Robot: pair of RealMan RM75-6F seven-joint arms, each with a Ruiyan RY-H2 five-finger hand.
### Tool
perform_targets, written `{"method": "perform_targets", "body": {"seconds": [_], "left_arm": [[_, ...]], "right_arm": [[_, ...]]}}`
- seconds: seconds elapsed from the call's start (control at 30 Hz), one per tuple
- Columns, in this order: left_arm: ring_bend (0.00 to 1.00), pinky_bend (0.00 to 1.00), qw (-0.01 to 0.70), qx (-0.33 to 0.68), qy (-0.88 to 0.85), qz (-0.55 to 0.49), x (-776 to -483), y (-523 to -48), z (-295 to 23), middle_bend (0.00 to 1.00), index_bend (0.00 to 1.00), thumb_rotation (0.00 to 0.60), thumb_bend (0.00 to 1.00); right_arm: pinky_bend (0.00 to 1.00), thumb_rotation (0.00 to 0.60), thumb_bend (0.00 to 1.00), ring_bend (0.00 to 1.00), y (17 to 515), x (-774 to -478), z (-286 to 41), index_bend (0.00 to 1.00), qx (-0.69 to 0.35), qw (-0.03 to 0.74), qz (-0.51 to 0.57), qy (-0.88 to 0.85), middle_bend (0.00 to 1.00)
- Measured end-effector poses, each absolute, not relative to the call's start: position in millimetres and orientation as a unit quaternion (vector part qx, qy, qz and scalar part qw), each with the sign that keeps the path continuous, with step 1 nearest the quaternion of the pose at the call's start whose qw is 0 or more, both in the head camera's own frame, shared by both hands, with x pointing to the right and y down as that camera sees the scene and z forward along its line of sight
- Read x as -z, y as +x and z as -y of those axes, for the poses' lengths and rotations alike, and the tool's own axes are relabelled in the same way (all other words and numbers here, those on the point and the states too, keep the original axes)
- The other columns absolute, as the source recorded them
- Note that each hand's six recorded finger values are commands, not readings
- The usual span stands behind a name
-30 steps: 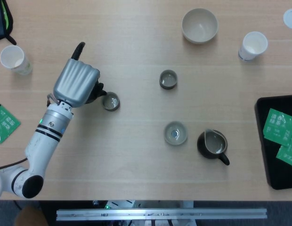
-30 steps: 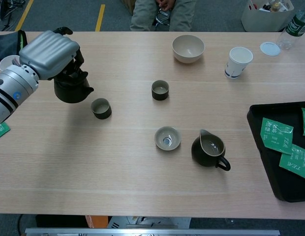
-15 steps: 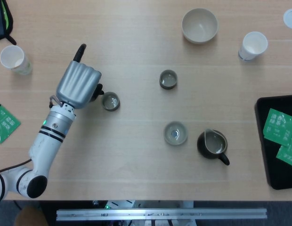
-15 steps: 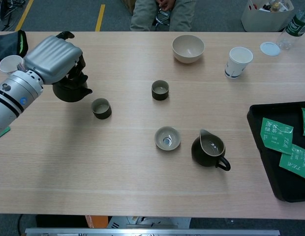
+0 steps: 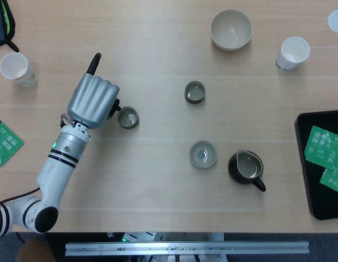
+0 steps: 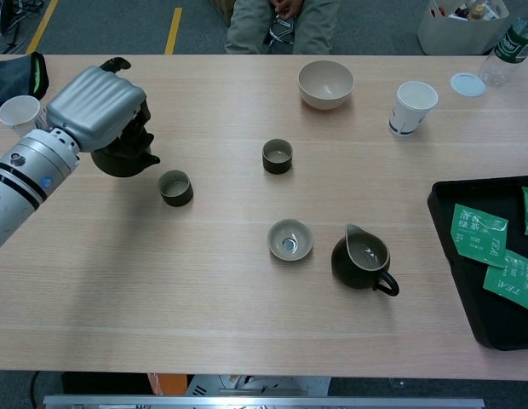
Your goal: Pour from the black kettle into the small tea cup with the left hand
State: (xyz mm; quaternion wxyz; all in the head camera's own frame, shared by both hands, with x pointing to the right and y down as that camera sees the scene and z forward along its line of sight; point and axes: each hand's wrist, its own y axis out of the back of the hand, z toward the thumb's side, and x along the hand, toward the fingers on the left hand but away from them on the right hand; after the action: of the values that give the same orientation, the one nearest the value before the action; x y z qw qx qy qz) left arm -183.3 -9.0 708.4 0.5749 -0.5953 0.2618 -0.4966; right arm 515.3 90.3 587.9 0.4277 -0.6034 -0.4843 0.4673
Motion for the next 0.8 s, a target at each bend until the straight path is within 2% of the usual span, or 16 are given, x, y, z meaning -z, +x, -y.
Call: {"method": "perform_targets", "body": {"seconds": [0.4, 0.8], "left_arm": [[0.83, 0.11, 0.591, 0.501, -0.578, -0.256, -710.9, -181.4, 5.8, 1.0, 0.86, 0.585, 0.4], [0.83, 0.11, 0.608, 0.499, -0.563, -0.252, -711.9, -180.0, 2.2, 1.0, 0.86, 0.598, 0.4]], "right_arm": [[0.24, 0.6, 0.15, 0.22, 519.9, -587.8, -92.3, 0.33, -0.468, 0.426, 0.487, -0.602, 0.33], [0.24, 0.6, 0.15, 0.22, 521.8, -588.2, -93.5, 0.33, -0.467, 0.425, 0.488, -0.602, 0.33]]}}
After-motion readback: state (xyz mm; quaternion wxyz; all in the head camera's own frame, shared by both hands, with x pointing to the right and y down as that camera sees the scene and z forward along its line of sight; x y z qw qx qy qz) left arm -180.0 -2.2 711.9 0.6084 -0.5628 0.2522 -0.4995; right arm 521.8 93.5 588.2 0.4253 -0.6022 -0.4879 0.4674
